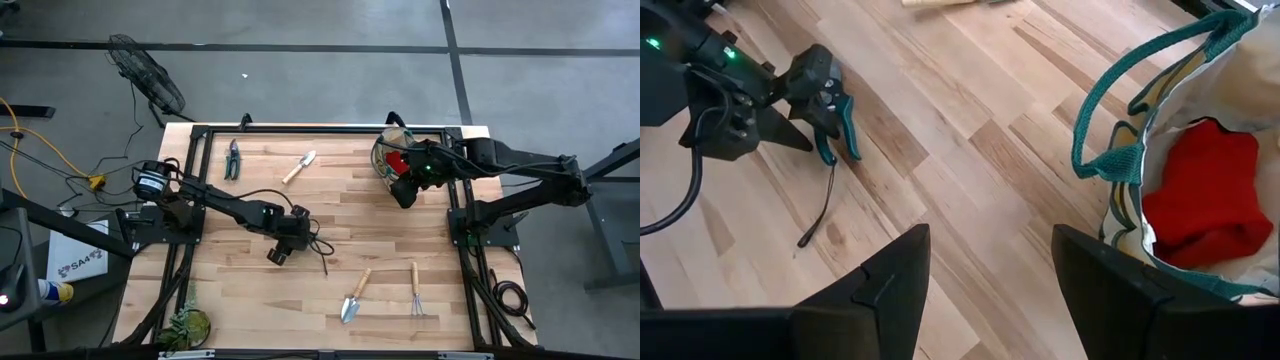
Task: Pick & Place Garden tools in Gardening bag
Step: Put the bottom shear scissor into the gardening bag
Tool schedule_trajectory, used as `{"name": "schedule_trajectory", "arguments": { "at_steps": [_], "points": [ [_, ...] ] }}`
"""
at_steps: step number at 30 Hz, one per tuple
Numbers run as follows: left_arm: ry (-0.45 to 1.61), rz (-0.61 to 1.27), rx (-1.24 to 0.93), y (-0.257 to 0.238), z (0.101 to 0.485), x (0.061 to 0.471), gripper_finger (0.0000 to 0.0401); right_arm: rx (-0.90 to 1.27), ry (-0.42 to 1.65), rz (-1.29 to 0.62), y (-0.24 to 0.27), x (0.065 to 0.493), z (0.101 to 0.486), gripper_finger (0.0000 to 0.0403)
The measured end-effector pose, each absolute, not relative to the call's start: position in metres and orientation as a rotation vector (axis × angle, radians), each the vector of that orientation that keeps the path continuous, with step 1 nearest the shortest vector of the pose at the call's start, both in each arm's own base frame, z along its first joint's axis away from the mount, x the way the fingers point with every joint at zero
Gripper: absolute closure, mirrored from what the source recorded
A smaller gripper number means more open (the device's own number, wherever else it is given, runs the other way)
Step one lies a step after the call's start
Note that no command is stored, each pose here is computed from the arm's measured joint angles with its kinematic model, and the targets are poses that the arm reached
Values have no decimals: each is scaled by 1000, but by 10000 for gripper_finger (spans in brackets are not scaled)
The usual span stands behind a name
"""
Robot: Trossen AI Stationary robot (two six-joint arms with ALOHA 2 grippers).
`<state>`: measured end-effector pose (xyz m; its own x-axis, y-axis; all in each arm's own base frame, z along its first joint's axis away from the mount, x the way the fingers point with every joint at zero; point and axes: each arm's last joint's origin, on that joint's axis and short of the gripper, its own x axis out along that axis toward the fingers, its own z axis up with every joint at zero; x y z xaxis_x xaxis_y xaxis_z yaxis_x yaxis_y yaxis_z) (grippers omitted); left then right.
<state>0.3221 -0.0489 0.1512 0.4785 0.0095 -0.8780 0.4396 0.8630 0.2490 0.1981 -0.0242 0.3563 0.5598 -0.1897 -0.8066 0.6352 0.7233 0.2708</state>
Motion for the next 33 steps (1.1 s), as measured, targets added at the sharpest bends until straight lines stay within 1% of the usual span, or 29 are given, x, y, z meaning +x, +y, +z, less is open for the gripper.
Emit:
{"name": "schedule_trajectory", "arguments": {
  "at_steps": [6, 11, 14, 25, 33],
  "points": [
    [1048, -278, 479, -49, 151, 322, 265, 591, 841, -520, -24, 198, 357, 202],
    [1047, -290, 471, -49, 151, 322, 297, 593, 840, -521, -24, 198, 357, 202],
    [1047, -290, 471, -49, 151, 322, 303, 593, 840, -521, -24, 198, 357, 202],
    [1088, -324, 456, -50, 142, 322, 304, 593, 838, -519, -24, 199, 357, 202],
    [1096, -306, 453, -49, 142, 321, 309, 593, 824, -514, -24, 200, 358, 202]
  ]
}}
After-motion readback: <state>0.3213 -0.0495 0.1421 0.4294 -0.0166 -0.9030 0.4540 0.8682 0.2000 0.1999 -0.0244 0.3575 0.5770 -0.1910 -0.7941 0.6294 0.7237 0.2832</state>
